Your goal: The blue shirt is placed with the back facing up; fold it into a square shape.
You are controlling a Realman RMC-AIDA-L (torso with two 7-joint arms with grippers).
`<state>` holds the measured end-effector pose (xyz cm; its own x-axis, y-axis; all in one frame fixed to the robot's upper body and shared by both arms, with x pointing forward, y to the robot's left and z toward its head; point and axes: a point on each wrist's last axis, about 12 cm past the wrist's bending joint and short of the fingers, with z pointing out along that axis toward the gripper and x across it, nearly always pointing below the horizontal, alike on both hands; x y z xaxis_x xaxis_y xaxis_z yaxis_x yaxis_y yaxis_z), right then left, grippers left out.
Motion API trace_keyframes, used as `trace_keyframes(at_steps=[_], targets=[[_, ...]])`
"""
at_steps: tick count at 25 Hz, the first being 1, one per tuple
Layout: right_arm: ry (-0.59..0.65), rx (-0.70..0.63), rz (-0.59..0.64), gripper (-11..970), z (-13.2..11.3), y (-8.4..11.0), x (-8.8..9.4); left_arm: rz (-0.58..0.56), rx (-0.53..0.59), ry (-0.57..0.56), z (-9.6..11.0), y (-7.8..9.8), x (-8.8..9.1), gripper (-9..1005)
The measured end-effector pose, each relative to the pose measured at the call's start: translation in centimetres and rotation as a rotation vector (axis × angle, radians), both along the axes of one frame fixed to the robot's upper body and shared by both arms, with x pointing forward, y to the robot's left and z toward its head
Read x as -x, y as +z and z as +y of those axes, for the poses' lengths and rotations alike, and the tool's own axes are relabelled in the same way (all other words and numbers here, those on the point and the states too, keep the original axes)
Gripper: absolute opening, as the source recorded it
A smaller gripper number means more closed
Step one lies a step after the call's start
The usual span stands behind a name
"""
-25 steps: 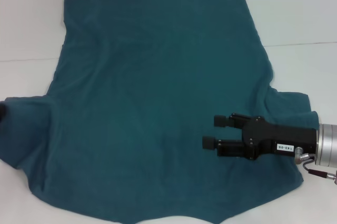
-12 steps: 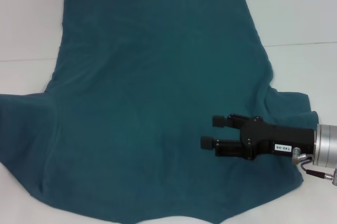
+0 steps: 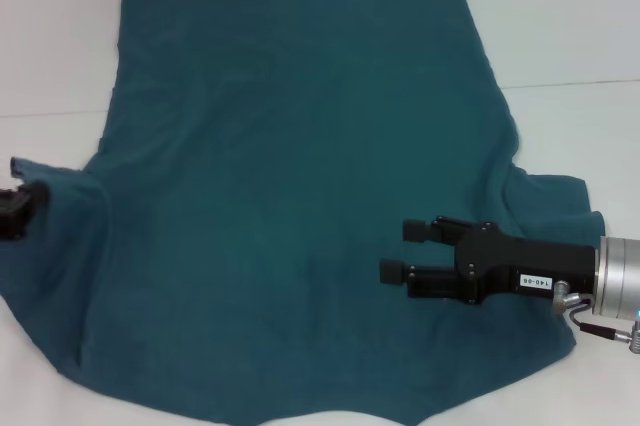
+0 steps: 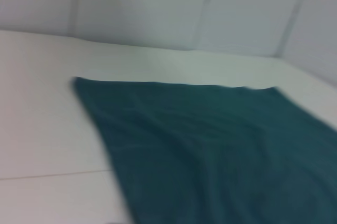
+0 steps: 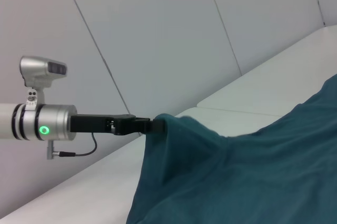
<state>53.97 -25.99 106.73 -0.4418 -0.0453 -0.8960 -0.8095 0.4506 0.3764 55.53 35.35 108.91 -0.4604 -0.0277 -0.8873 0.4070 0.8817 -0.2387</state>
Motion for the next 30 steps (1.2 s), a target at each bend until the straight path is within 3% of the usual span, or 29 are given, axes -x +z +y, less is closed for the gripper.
trace_keyframes(at_steps=[7,13,21,30], targets=[[0.000,0.007,0.002,915,0.1,-0.2,0.1,0.030,0.158,-0.118,-2.7,0.4,0.5,6],[0.001,0.014,0.003,914,0.2,-0.6,0.3,0.053,0.321,-0.170,-5.6,-1.1,0.4,7],[-0.003,0.018,0.005,914,0.0,-0.7,0.3,0.038,0.350,-0.145,-6.4,-1.9,0.2,261],[-0.005,0.019,0.003,915,-0.1,-0.6,0.3,-0.025,0.310,-0.229,-7.1,-1.8,0.6,564]])
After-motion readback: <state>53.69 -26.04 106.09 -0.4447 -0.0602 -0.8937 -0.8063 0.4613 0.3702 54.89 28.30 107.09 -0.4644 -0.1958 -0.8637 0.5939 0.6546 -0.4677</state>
